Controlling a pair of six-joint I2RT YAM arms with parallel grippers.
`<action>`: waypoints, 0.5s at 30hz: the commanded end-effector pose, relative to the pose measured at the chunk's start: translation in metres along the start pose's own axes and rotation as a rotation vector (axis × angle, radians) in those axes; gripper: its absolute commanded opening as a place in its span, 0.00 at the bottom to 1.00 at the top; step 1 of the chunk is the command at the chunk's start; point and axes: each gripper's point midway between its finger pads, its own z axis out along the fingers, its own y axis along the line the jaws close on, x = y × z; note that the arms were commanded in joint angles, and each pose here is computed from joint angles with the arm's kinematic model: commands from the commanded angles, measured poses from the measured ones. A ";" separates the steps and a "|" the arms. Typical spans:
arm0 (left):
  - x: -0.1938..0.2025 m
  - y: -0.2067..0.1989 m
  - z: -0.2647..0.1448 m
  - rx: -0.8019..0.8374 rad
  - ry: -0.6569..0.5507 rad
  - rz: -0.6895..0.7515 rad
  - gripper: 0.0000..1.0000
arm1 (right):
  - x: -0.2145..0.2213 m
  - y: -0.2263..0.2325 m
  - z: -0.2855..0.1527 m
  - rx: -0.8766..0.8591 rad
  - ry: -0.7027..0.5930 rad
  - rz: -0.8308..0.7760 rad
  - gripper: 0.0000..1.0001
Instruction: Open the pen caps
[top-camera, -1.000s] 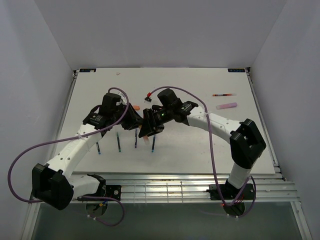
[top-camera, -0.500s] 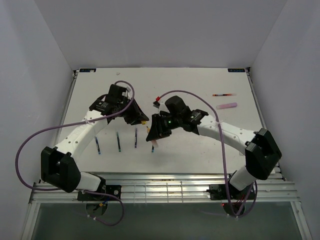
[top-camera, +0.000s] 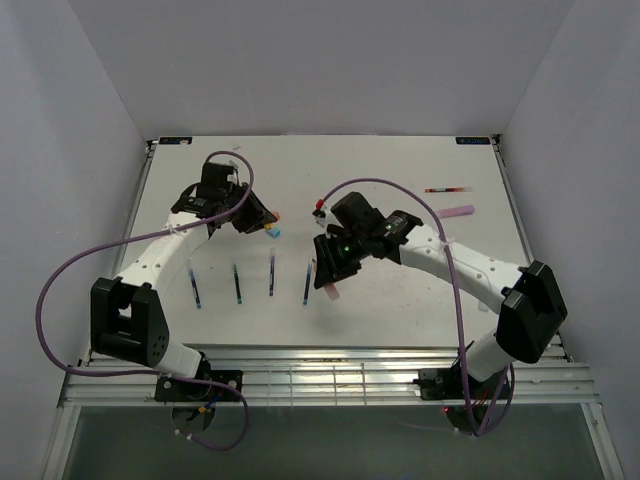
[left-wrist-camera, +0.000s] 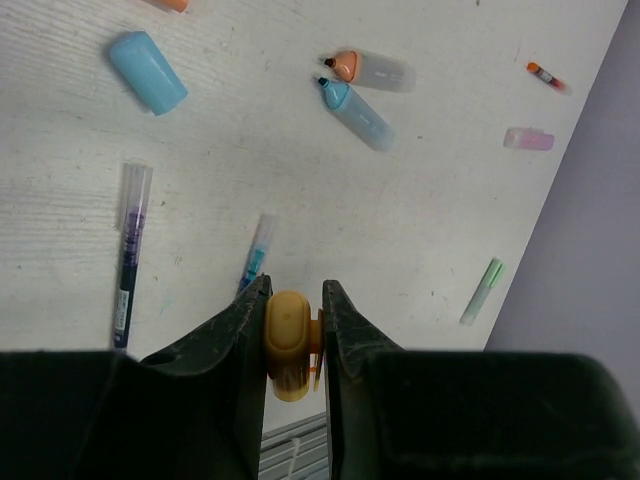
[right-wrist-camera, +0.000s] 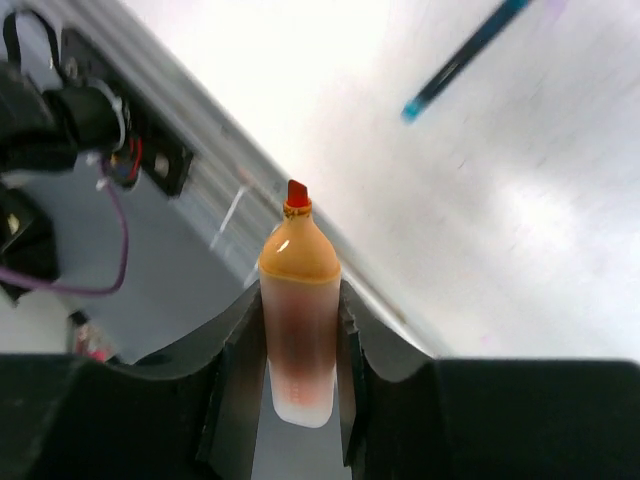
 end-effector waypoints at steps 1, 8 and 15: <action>0.003 0.003 0.011 0.017 0.017 0.042 0.00 | -0.041 -0.040 -0.018 0.204 -0.037 -0.173 0.18; -0.005 0.016 0.044 -0.028 0.028 0.081 0.00 | -0.110 -0.110 -0.049 0.300 -0.125 -0.074 0.18; -0.011 0.031 0.078 -0.093 0.054 0.051 0.00 | -0.131 -0.152 -0.047 0.460 -0.103 -0.207 0.15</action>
